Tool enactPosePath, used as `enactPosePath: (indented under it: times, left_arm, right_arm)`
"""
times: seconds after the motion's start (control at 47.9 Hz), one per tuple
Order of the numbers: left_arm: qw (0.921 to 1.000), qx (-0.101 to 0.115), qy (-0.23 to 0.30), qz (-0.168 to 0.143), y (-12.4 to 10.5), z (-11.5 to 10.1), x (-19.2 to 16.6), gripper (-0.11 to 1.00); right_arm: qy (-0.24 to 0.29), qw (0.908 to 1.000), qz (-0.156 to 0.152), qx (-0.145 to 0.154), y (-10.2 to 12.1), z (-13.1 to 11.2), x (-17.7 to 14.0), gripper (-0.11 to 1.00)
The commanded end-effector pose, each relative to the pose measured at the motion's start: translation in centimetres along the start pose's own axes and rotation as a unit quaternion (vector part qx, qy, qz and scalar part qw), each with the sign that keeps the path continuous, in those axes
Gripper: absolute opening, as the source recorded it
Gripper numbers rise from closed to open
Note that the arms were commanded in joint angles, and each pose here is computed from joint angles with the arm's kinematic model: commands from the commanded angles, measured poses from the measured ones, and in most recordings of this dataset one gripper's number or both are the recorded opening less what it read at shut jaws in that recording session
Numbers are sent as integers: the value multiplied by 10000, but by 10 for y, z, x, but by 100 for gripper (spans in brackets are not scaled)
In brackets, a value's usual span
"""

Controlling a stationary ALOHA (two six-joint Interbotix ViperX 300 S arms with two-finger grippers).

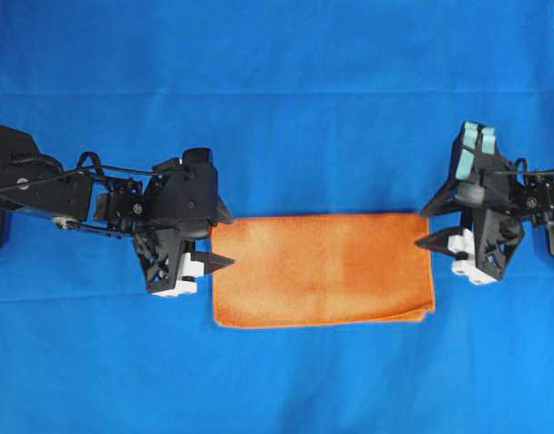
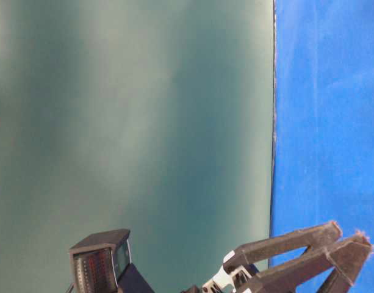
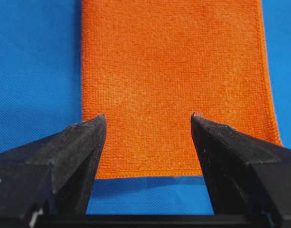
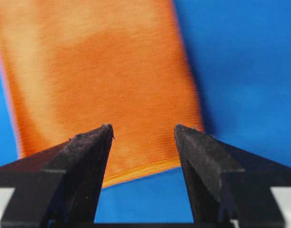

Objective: Fold the orange towel.
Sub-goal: 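Release corners and move both grippers to the folded edge corners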

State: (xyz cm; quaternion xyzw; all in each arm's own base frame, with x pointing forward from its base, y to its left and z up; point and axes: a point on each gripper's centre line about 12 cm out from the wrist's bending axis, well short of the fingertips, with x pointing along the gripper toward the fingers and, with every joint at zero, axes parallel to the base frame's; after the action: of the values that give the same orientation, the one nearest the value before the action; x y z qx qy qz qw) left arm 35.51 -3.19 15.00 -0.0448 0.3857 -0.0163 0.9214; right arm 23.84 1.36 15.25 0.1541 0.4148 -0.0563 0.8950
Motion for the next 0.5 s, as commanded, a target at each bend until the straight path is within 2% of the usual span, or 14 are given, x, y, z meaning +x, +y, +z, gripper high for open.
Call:
enactPosePath:
  times: [0.0,0.167,0.376,0.48]
  left_arm:
    - [9998,-36,-175,40,5,9,-5,64]
    - [9997,-149,-9,183,19,-1,11,64]
    - [9983,-326,296,394,40,-22,33,64]
    - [9976,-353,423,427,43,-31,39,64]
  right_arm:
    - [3,10000,-76,-40,-3,3,2,59]
    - [202,9995,-201,-110,-9,-3,16,59]
    - [460,9982,-374,-39,-20,-11,35,59]
    - [531,9978,-403,-40,-21,-13,38,59]
